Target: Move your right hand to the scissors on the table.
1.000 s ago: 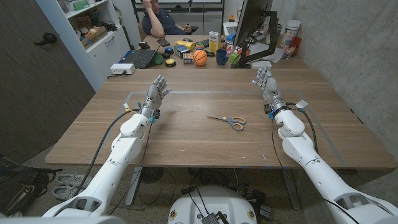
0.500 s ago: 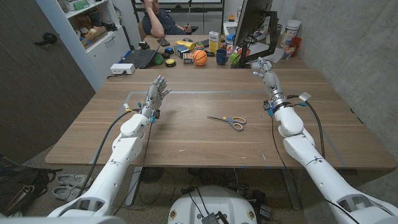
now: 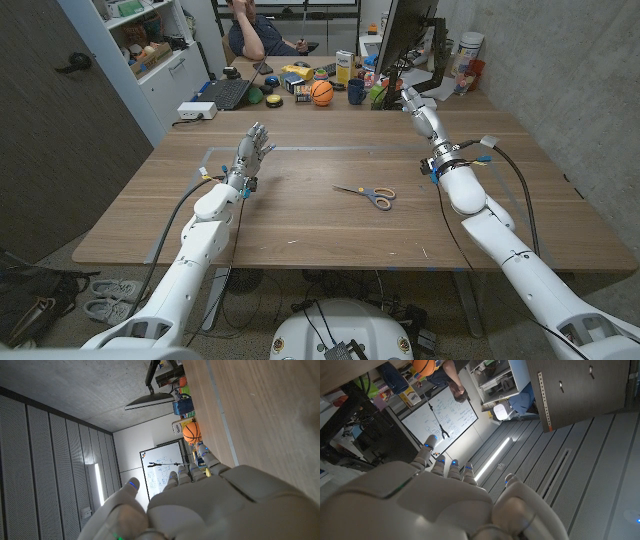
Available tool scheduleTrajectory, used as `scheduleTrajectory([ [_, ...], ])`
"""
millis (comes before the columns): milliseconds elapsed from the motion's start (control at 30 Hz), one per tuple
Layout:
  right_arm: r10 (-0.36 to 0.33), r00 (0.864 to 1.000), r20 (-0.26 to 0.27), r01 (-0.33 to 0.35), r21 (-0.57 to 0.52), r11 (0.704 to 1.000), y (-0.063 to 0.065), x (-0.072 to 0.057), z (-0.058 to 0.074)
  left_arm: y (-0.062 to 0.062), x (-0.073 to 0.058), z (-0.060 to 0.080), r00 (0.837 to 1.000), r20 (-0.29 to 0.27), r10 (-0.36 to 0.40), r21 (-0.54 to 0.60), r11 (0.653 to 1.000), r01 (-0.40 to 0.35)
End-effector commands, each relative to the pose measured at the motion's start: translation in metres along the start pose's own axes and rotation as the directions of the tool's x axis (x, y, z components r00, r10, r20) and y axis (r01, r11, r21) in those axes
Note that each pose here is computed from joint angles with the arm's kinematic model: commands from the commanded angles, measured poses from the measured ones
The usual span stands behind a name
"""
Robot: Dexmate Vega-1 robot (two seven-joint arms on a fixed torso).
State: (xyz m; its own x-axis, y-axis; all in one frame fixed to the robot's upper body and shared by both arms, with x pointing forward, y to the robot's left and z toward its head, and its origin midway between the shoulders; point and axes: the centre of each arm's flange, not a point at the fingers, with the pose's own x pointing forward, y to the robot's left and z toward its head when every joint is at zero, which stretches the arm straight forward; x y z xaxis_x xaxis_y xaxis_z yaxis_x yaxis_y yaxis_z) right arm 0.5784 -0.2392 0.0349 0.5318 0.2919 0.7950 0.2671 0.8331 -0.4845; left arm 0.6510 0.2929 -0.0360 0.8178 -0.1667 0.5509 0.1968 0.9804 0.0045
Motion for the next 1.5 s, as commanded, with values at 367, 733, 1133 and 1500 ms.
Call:
scheduleTrajectory([
  [367, 0.116, 0.993, 0.014, -0.096, -0.467, 0.879, 0.016, 0.011, 0.034, 0.003, 0.002, -0.002, 1.0, -0.005, 0.005, -0.003, 1.0, -0.005],
  [733, 0.177, 0.984, 0.001, -0.137, -0.63, 0.764, 0.033, 0.013, 0.043, 0.004, 0.006, -0.003, 1.0, -0.009, 0.002, -0.002, 1.0, -0.002],
  [1133, 0.287, 0.957, -0.051, -0.25, -0.65, 0.718, 0.061, 0.012, 0.039, 0.005, 0.007, -0.006, 1.0, -0.02, 0.003, -0.006, 1.0, -0.003],
  [1500, 0.365, 0.924, -0.113, -0.347, -0.648, 0.678, 0.075, 0.005, 0.027, 0.002, 0.008, -0.007, 1.0, -0.029, -0.003, -0.002, 1.0, 0.003],
])
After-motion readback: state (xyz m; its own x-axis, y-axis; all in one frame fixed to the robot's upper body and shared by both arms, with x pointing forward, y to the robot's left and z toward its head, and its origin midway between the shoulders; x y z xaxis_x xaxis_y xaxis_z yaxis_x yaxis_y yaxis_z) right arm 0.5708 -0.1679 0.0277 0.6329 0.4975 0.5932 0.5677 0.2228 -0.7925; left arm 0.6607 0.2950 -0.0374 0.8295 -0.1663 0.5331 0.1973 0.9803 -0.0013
